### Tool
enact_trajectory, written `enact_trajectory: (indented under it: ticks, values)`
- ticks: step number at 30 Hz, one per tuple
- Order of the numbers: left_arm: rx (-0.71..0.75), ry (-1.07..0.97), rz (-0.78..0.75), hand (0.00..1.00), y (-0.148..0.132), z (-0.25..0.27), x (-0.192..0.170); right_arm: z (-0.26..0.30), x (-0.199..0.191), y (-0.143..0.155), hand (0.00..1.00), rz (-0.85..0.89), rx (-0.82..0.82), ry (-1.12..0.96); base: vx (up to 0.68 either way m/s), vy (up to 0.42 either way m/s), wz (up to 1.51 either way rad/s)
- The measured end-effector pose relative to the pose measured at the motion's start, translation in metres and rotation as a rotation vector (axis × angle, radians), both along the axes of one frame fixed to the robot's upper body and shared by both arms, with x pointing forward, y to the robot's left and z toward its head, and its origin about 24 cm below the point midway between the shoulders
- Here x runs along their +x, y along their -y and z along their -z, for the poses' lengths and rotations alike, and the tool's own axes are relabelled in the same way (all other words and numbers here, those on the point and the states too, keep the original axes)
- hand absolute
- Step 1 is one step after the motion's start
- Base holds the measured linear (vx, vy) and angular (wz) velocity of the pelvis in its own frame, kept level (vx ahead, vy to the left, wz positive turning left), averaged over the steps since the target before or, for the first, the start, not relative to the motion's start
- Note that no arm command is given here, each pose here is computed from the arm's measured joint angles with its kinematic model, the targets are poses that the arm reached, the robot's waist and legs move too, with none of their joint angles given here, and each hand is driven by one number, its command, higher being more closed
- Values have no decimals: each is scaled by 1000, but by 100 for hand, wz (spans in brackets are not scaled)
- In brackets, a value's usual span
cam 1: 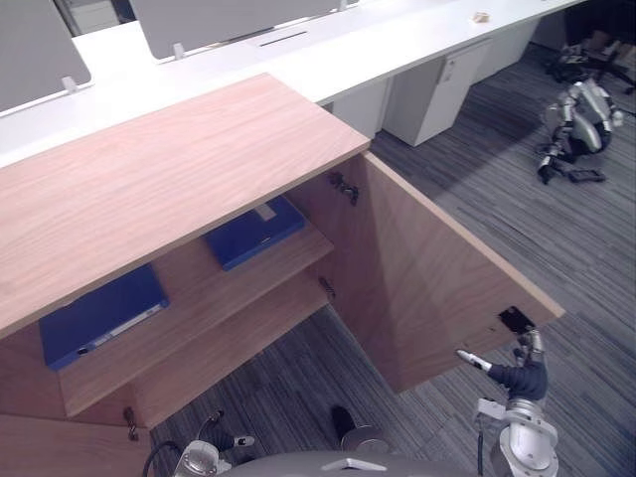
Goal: Walk over to the cabinet, pick up the folder, carry it to the office cabinet, place the folder inside the office cabinet, then close the office cabinet door
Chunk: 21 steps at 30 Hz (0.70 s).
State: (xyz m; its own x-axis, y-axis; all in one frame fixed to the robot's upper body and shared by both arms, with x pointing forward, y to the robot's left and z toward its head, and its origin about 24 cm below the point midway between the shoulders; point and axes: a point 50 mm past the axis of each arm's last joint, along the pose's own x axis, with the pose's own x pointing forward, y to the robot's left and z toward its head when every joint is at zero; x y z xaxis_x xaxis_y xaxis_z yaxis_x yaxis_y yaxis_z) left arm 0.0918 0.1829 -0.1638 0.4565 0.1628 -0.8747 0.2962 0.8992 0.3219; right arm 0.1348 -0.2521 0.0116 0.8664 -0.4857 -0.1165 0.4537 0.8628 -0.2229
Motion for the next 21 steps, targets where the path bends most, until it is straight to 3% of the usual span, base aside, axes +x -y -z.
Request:
enact_trajectory:
  ticks: [6, 11, 17, 21]
  values:
    - [30, 9, 58, 0, -3, -2, 7, 5, 2, -24, 0, -173, -127, -73, -43, -26, -31]
    - [52, 42, 100, 0, -2, -5, 20, 7, 15, -67, 0, -532, -326, -114, -65, -22, -11]
    - [79, 38, 121, 0, -5, -6, 24, 4, 30, -123, 0, -854, -356, -31, -15, 3, 27]
    - [92, 37, 119, 0, -11, -7, 24, -3, 44, -140, 0, -951, -383, 31, 16, 34, 13]
